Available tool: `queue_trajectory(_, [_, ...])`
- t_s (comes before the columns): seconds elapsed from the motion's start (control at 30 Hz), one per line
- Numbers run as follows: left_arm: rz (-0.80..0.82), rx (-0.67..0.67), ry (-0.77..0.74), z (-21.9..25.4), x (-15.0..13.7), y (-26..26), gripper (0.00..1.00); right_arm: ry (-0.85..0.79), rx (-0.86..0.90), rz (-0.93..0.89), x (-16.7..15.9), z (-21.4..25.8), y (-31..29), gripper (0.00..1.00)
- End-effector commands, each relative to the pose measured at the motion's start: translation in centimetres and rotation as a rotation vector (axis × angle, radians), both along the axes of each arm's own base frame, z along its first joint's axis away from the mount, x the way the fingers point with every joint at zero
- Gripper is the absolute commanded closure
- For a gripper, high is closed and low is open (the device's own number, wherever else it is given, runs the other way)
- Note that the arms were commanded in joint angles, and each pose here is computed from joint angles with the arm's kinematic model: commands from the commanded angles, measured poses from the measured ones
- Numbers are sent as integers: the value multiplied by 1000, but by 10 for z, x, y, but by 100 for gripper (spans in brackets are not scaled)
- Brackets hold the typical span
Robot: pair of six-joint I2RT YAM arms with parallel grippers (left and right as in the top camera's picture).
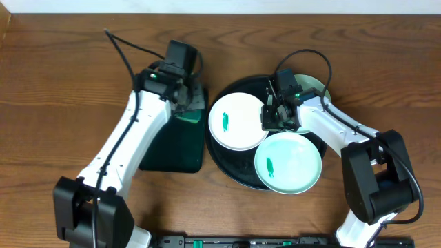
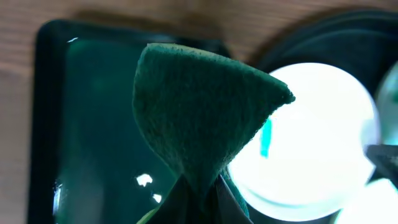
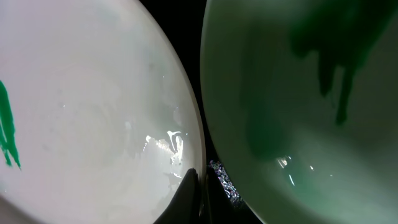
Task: Clean dirty plates on tray and stack at the side
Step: 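Move the held sponge with the left gripper over the upper plate, then scrub the upper plate with the sponge while right gripper holds rim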
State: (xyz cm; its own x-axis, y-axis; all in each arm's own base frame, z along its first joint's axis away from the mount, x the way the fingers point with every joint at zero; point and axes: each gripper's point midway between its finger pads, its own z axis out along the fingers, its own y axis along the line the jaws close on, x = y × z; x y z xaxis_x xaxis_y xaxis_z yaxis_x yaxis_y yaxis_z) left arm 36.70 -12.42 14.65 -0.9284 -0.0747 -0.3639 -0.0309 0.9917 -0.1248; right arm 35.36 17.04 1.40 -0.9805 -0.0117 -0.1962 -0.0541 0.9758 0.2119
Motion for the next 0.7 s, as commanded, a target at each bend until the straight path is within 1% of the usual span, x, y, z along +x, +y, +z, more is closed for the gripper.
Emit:
queue_trajectory(0.0, [-19,-33,-30,2,5,-25,93,5,0,12,-2,-4,4,99])
queue_trajectory(0.13, [-23,-72,-58,-3,12,-53,92,5,0,12,-2,-4,4,99])
queue_trajectory(0.3, [-29,-74,-20,-32,15,-76,93,5,0,12,-2,-4,4,99])
queue_trajectory(0.5, [-24,-43,54,-71,14,-82,93,5,0,12,-2,-4,4,99])
queue_trajectory(0.67, [-21,-27,86,-88,14,-82,93,5,-1,12,-2,-4,3,99])
